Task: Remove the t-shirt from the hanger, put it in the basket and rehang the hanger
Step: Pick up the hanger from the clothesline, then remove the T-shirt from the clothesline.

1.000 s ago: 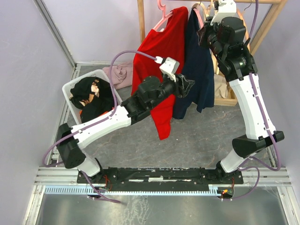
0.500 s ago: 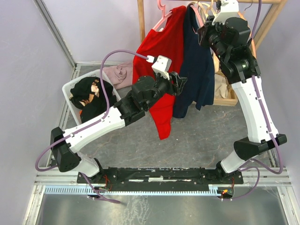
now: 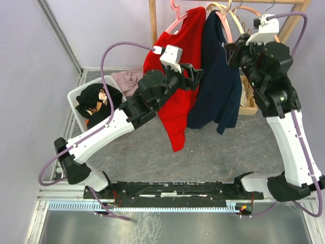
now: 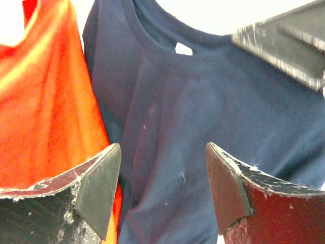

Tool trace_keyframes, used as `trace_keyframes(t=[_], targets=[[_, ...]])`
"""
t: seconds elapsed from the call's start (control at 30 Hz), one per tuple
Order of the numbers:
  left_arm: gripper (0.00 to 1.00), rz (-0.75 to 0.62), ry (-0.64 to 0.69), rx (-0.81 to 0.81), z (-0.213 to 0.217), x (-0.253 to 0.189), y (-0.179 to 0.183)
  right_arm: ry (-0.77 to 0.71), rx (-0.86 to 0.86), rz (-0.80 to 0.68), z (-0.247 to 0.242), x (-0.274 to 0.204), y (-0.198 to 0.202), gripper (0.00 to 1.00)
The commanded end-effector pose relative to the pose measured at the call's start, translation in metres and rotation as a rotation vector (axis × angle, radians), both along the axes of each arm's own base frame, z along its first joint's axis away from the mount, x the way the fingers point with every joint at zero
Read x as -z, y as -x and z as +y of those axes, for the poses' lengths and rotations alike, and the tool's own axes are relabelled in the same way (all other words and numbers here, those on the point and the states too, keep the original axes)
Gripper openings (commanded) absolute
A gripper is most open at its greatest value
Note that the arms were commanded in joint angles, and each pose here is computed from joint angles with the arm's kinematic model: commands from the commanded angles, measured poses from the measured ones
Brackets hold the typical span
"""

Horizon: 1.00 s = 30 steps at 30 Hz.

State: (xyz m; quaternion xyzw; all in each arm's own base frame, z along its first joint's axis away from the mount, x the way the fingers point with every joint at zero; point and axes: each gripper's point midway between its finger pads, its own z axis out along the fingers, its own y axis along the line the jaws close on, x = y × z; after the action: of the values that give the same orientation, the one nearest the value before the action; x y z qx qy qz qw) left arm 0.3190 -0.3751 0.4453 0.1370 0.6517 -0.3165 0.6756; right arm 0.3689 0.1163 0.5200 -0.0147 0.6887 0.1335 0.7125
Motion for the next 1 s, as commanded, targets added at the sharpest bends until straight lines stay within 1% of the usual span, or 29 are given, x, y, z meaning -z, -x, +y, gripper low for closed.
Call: trace_keyframes(t=[0.0,0.27,0.43,0.63,0.77,0.97], targets=[[0.75,-0.084,0.017,-0.003,0.003,-0.038,-0.009,-0.090,-0.015,-0.178,-0.010,-0.043,0.034,0.01],[0.77,-0.117,0.077,0.135,-0.024,-0.056,-0.027,-0.123,-0.045,-0.211,-0.022,-0.032,0.083,0.01],[0.77,-0.107,0.069,0.158,-0.047,-0.046,-0.047,-0.136,-0.095,-0.222,-0.020,-0.030,0.102,0.01],[0.77,-0.098,0.096,0.174,-0.066,-0.040,-0.060,-0.126,-0.110,-0.201,-0.018,-0.020,0.106,0.01],[0.77,-0.098,0.118,0.136,-0.067,-0.044,-0.072,-0.132,-0.116,-0.193,-0.018,-0.015,0.108,0.01],[0.77,-0.091,0.190,0.126,-0.065,-0.046,-0.084,-0.138,-0.130,-0.183,-0.016,-0.009,0.112,0.01]])
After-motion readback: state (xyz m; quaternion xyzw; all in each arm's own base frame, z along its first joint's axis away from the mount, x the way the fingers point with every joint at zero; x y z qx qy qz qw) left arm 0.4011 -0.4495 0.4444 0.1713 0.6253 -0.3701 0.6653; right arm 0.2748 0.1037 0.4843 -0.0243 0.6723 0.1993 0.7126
